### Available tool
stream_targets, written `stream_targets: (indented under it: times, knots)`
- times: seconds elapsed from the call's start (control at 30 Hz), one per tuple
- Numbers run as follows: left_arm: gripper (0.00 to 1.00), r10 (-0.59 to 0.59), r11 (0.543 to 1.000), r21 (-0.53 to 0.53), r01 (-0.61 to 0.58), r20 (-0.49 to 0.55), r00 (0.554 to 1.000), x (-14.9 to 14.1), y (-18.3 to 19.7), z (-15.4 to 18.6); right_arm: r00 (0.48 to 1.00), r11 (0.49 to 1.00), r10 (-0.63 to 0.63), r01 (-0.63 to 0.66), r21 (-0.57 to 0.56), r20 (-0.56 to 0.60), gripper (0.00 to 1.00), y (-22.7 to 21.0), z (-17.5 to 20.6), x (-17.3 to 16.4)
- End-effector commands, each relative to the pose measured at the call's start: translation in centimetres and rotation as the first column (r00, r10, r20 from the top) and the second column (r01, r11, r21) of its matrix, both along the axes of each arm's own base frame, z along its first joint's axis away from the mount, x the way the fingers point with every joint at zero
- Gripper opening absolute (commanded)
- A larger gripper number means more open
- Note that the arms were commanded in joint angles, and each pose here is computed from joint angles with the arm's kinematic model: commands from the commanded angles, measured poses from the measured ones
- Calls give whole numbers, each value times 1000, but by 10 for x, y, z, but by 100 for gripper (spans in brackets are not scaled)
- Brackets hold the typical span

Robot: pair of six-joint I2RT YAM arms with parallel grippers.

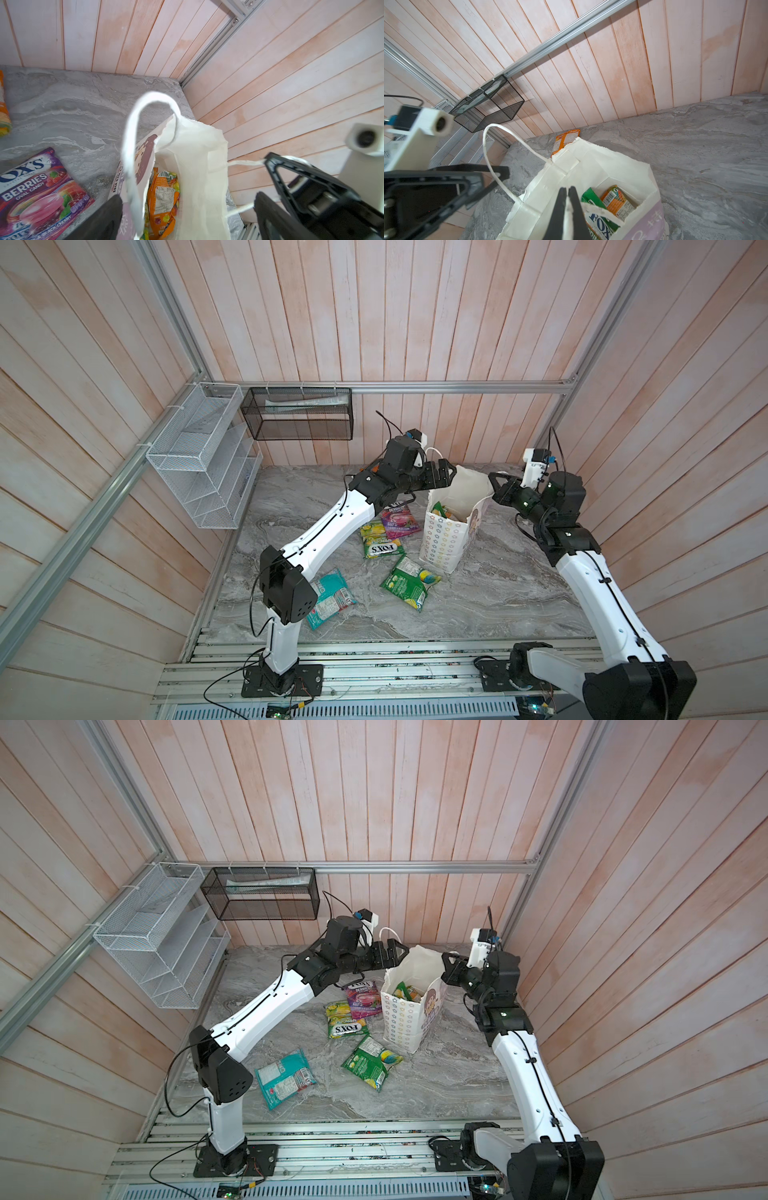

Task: Place the snacks into the paper bag
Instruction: Place the paper bag at the center of the table.

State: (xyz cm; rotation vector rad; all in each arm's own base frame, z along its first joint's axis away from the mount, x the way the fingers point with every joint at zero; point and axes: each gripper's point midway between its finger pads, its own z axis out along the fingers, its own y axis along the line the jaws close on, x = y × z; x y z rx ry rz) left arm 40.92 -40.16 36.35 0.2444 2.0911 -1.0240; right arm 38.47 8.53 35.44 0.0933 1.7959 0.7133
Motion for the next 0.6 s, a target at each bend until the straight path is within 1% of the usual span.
stream_targets:
  times: [0.0, 0.1, 0.2, 0.27, 0.37, 0.43, 0.47, 0.5, 0.57]
  knots:
    - [100, 10, 999, 34, -14, 97, 995, -19, 31, 50, 999, 1000, -15, 16, -6, 49, 0, -7, 7, -4]
    - [100, 43, 993, 105, -54, 98, 994, -32, 56, 53, 999, 999, -35, 35, -11, 36, 0, -11, -1, -4]
    - [100, 98, 980, 165, -109, 75, 992, -50, 92, 43, 999, 1000, -25, 25, -10, 37, 0, -9, 0, -4]
    - [100, 120, 979, 161, -126, 50, 992, -66, 116, 30, 999, 1000, -19, 20, -10, 42, 0, -9, 1, -5]
    - [100, 147, 981, 125, -146, 1, 989, -87, 148, 9, 999, 1000, -21, 22, -12, 43, 0, -9, 2, -6]
    - [100, 207, 969, 145, -198, -49, 977, -97, 174, -14, 999, 1000, -13, 13, -9, 47, 0, -8, 3, -6]
    - [100, 249, 957, 176, -232, -79, 965, -102, 190, -31, 999, 1000, -9, 9, -7, 47, 0, -7, 3, -6]
    - [100, 298, 940, 210, -270, -112, 948, -105, 204, -48, 999, 1000, -4, 4, -6, 49, 0, -6, 4, -7]
    - [100, 384, 907, 266, -326, -210, 899, -118, 233, -90, 999, 1000, -3, 3, -6, 48, 0, -6, 4, -7]
